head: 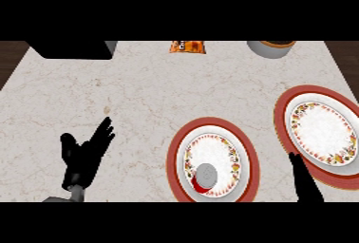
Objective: Pick the can from the plate and place it in the plate
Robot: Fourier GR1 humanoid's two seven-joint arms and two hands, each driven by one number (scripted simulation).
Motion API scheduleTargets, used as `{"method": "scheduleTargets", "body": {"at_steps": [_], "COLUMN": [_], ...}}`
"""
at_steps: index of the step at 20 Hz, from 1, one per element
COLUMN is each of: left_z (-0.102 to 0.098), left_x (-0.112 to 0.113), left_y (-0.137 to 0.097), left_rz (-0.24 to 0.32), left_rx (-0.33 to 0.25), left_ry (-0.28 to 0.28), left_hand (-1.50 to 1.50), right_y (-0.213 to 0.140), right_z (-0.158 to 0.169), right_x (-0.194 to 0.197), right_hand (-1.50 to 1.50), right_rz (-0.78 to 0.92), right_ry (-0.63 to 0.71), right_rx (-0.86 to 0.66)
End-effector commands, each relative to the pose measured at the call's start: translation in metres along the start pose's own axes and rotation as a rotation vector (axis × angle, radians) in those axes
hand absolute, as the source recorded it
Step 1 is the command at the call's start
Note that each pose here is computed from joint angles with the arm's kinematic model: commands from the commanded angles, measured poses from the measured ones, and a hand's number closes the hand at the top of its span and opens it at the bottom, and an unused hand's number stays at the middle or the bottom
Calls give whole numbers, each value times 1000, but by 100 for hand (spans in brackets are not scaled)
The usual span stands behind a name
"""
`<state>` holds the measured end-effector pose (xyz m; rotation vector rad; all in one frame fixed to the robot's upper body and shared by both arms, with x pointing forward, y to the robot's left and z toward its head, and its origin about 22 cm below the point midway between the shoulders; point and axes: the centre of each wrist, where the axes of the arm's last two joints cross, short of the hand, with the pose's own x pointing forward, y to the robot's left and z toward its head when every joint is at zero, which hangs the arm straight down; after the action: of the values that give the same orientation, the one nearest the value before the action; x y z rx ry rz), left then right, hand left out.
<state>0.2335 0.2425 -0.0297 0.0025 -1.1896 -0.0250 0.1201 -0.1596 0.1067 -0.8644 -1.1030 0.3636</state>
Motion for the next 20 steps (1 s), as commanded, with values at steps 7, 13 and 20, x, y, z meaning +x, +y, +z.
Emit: {"method": "scheduleTargets", "body": {"at_steps": [7,13,20], "left_z": [-7,-11,1], "left_x": [9,-7,4], "left_y": [-5,1,9], "left_rz": [7,13,19], "left_rx": [25,6,30], "left_ry": [5,12,5], "left_hand": [0,0,0], "right_y": [59,70,80], "right_z": [2,-6,-15], "right_x": [54,65,62], "right_hand": [-150,-150,-150], "right_rz": [120,86,157], "right_ry": [149,139,175], "right_rx": [87,132,106]}}
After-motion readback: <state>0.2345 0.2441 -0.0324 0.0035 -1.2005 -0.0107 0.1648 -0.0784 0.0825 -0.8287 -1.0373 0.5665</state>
